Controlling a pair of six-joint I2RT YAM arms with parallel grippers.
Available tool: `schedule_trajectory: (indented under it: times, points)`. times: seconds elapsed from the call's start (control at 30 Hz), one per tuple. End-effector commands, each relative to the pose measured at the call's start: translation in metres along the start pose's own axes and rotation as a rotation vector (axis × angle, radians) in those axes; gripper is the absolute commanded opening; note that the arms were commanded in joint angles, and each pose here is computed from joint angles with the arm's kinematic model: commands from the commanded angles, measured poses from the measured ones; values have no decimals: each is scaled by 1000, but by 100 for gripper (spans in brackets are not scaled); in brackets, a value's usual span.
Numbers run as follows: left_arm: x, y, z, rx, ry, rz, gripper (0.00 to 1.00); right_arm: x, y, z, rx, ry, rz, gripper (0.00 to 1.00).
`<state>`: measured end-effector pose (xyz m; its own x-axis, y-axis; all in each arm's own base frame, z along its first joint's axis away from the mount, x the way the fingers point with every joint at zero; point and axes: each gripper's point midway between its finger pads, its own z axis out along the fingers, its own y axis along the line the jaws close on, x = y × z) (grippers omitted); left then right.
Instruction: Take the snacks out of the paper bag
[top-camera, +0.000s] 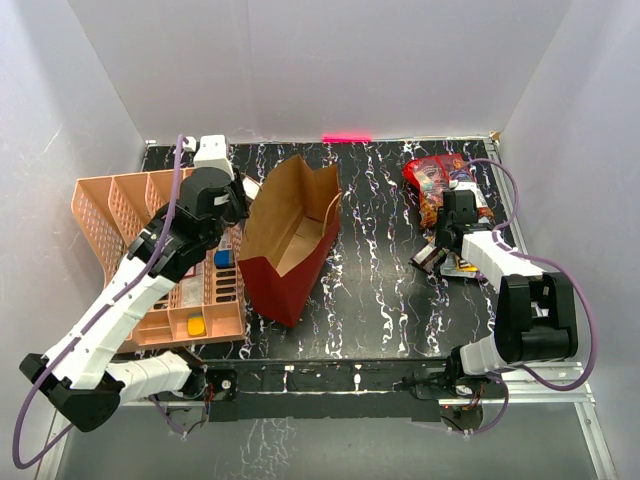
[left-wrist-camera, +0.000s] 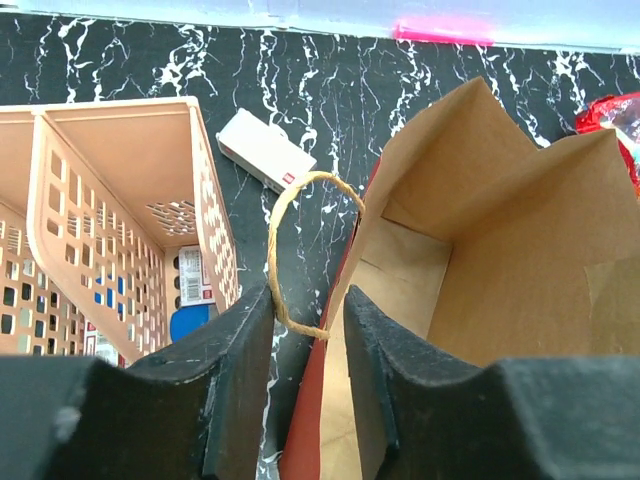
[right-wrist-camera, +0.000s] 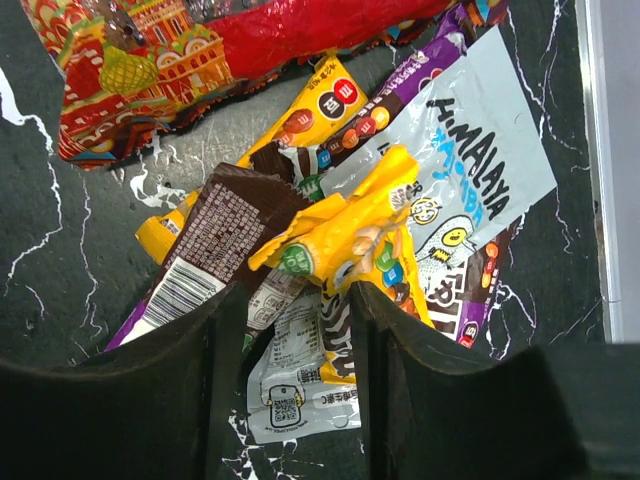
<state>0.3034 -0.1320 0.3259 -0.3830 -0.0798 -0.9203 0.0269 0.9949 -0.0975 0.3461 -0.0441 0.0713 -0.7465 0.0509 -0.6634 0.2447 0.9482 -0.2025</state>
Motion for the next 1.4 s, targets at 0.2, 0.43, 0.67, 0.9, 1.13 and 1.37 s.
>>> schedule_trajectory:
  times: [0.2, 0.43, 0.67, 0.9, 1.13, 1.37]
  points:
    - [-34, 6, -24, 45, -126, -26, 58, -46, -8, -26, 3, -116, 36, 65]
    - [-50, 3, -34, 74, -157, -25, 83, -65, -11, -46, 10, -157, 66, 99]
    - [-78, 13, -53, 58, -235, 1, 93, -136, 6, -120, -161, -271, 270, 98]
    - [-120, 20, -82, 38, -377, 126, 97, -194, 22, -285, -608, -678, 241, 99]
    - [-146, 11, -106, 112, -498, 145, 98, -195, -25, -439, -695, -1046, 205, 98]
    - [-169, 12, -151, 238, -667, 75, 98, -183, -71, -509, -618, -1183, 274, 98]
